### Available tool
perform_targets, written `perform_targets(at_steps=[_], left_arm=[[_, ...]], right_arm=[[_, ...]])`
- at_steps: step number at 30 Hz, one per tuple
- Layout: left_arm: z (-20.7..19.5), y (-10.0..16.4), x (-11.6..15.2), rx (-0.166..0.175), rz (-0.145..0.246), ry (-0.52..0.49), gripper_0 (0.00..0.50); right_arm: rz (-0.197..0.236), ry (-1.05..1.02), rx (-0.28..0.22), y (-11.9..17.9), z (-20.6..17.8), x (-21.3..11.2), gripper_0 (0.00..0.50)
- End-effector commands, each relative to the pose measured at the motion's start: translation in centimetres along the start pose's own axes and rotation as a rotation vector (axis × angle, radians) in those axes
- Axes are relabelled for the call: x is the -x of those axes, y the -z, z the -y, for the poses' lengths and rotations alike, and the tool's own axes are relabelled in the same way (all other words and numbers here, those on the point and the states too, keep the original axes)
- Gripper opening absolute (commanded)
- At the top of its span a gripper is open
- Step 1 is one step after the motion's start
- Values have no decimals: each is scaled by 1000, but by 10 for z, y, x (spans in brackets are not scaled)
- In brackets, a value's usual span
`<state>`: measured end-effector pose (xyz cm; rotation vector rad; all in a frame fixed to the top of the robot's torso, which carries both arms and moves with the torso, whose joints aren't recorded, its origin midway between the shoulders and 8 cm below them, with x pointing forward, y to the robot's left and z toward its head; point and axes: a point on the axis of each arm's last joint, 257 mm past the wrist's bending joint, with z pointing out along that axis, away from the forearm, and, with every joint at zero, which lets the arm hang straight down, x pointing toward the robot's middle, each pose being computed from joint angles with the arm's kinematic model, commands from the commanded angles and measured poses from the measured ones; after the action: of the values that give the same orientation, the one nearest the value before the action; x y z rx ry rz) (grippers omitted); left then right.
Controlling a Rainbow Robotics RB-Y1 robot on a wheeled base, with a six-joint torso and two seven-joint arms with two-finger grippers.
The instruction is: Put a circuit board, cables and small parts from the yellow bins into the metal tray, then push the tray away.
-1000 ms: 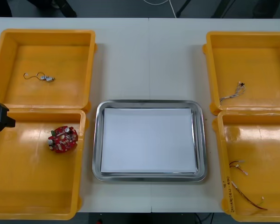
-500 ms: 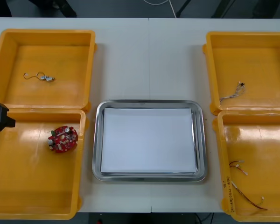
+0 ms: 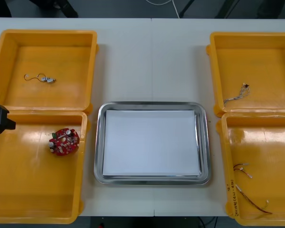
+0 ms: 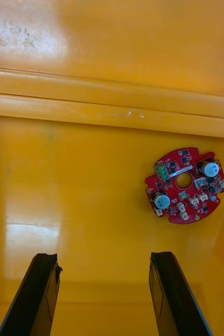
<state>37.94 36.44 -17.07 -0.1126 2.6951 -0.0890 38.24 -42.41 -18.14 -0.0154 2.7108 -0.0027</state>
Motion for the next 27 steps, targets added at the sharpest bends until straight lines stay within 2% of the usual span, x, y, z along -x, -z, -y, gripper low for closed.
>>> perform_targets(at_steps=[1, 10, 12, 13, 14, 22, 27], left_arm=[[-7, 4, -5, 36, -17, -145, 500], [-7, 4, -5, 36, -17, -145, 500], [-7, 4, -5, 36, -17, -145, 500], [3, -17, -30, -7, -82, -122, 500], [5, -20, -33, -16, -89, -114, 500], [7, -18, -29, -9, -76, -101, 500], [12, -15, -23, -21, -64, -96, 500]], right_arm=[[55, -25, -7, 11, -4, 17, 500], [55, -25, -7, 11, -4, 17, 500], [43, -27, -7, 9, -3, 15, 500], [45, -26, -5, 9, -3, 16, 500], [54, -19, -12, 13, -2, 20, 500], [51, -1, -11, 13, -5, 22, 500], [63, 10, 1, 11, -8, 24, 500]])
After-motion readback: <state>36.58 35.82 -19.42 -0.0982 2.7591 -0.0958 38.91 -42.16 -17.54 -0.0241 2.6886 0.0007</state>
